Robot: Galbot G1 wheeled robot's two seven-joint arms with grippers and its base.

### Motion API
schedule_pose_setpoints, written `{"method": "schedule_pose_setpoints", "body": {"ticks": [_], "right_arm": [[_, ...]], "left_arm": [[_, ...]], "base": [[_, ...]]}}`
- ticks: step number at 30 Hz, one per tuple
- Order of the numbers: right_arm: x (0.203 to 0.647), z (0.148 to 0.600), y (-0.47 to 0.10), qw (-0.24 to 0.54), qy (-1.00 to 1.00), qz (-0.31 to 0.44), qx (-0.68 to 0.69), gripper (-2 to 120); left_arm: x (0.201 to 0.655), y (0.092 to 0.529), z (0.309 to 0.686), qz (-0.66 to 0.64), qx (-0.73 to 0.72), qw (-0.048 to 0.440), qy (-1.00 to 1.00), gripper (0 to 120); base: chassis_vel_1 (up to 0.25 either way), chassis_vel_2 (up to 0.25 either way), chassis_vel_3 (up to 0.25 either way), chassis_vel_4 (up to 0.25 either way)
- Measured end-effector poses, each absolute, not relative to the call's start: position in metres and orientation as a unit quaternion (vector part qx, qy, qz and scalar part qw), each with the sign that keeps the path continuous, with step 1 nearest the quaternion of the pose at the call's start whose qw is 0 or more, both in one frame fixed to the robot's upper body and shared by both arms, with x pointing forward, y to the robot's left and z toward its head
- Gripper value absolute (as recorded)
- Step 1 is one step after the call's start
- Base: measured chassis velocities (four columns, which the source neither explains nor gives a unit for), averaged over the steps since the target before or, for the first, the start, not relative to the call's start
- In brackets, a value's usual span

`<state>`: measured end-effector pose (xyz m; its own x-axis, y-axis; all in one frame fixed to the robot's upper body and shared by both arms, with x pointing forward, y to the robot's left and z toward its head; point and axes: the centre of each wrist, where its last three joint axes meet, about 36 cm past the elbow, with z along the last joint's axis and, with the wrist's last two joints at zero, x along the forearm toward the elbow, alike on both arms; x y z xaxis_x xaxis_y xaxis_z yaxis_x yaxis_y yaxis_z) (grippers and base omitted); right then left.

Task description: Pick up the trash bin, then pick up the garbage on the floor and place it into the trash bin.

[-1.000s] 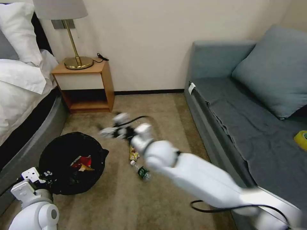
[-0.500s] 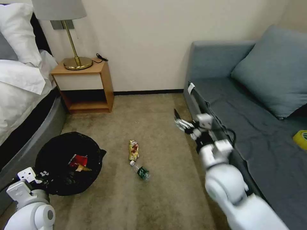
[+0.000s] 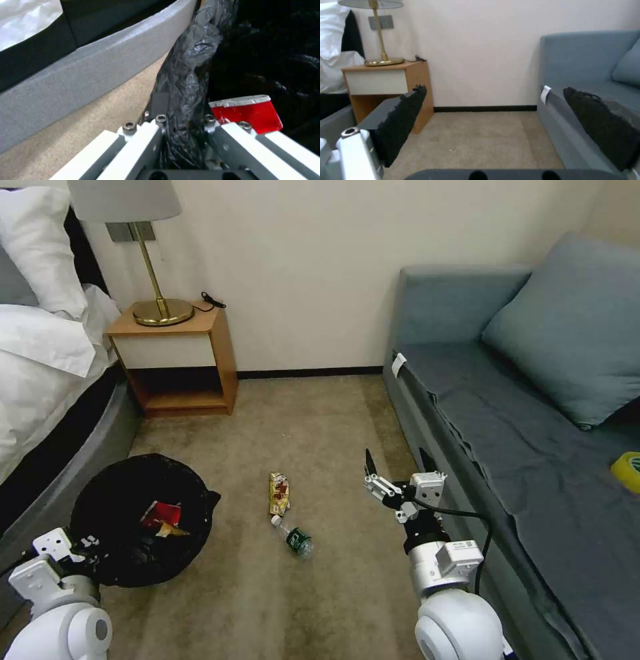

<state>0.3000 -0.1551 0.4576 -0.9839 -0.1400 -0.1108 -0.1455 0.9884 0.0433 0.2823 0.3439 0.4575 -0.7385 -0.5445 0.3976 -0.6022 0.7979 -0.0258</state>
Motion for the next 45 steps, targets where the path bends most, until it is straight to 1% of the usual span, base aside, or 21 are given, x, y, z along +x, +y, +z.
{"method": "schedule_pose_setpoints", "body": {"ticks": [7,17,21,24,26,27,28,29,30,32,34,35,36,37,38,39,40,42,43,45], "right_arm": [[0.307,0.457,-0.154,0.057,0.995,0.025,-0.082,100],[0.315,0.454,-0.148,0.053,0.993,0.027,-0.099,100],[0.329,0.454,-0.143,0.043,0.991,0.040,-0.123,100],[0.369,0.451,-0.137,0.001,0.984,0.028,-0.178,100],[0.377,0.449,-0.136,-0.012,0.982,0.021,-0.188,100],[0.396,0.441,-0.129,-0.061,0.974,-0.001,-0.217,100],[0.400,0.440,-0.127,-0.074,0.972,-0.007,-0.224,100],[0.419,0.437,-0.121,-0.120,0.961,-0.029,-0.247,100],[0.436,0.437,-0.117,-0.148,0.952,-0.049,-0.263,100],[0.444,0.435,-0.114,-0.161,0.948,-0.059,-0.270,100],[0.467,0.419,-0.107,-0.223,0.925,-0.089,-0.296,100],[0.473,0.412,-0.105,-0.248,0.915,-0.100,-0.303,100],[0.473,0.412,-0.105,-0.248,0.915,-0.100,-0.303,100],[0.480,0.401,-0.103,-0.279,0.901,-0.114,-0.312,100],[0.483,0.397,-0.102,-0.289,0.896,-0.119,-0.316,100],[0.490,0.380,-0.098,-0.322,0.876,-0.133,-0.333,100],[0.490,0.380,-0.098,-0.322,0.876,-0.133,-0.333,100],[0.498,0.365,-0.094,-0.351,0.855,-0.146,-0.352,100],[0.504,0.349,-0.078,-0.379,0.830,-0.159,-0.377,100],[0.505,0.342,-0.070,-0.386,0.821,-0.164,-0.388,100]], "left_arm": [[0.282,0.345,0.458,0.077,0.311,0.188,-0.928,3],[0.283,0.345,0.458,0.082,0.312,0.187,-0.928,3],[0.283,0.344,0.457,0.082,0.312,0.187,-0.928,3],[0.283,0.345,0.457,0.082,0.312,0.187,-0.928,3],[0.283,0.345,0.458,0.082,0.312,0.187,-0.928,3],[0.283,0.345,0.458,0.082,0.312,0.187,-0.928,3],[0.283,0.345,0.458,0.082,0.312,0.187,-0.928,3],[0.283,0.344,0.458,0.082,0.312,0.187,-0.928,3],[0.283,0.344,0.457,0.083,0.311,0.187,-0.928,3],[0.283,0.343,0.457,0.083,0.310,0.187,-0.928,3],[0.284,0.342,0.456,0.083,0.310,0.188,-0.928,3],[0.284,0.341,0.456,0.083,0.310,0.188,-0.928,3],[0.284,0.341,0.456,0.083,0.310,0.188,-0.928,3],[0.284,0.341,0.455,0.084,0.310,0.189,-0.928,3],[0.284,0.341,0.455,0.084,0.310,0.189,-0.928,3],[0.285,0.341,0.455,0.084,0.311,0.190,-0.928,3],[0.285,0.341,0.455,0.084,0.311,0.190,-0.928,3],[0.284,0.342,0.454,0.084,0.312,0.190,-0.927,3],[0.284,0.343,0.452,0.084,0.313,0.192,-0.926,3],[0.284,0.343,0.452,0.084,0.314,0.192,-0.926,3]], "base": [[-0.044,0.052,0.073,-0.056],[-0.143,0.140,0.136,-0.139],[-0.040,0.032,0.042,-0.034],[0.000,0.000,0.000,0.000],[0.000,0.000,0.000,0.000],[0.000,0.000,0.000,0.000],[0.000,0.000,0.000,0.000],[0.000,0.000,0.000,0.000],[0.000,0.000,0.000,0.000],[0.000,0.000,0.000,0.000],[0.000,0.000,0.000,0.000],[0.000,0.000,0.000,0.000],[0.000,0.000,0.000,0.000],[0.000,0.000,0.000,0.000],[0.000,0.000,0.000,0.000],[0.000,0.000,0.000,0.000],[0.000,0.000,0.000,0.000],[0.000,0.000,0.000,0.000],[0.000,0.000,0.000,0.000],[0.000,0.000,0.000,0.000]]}}
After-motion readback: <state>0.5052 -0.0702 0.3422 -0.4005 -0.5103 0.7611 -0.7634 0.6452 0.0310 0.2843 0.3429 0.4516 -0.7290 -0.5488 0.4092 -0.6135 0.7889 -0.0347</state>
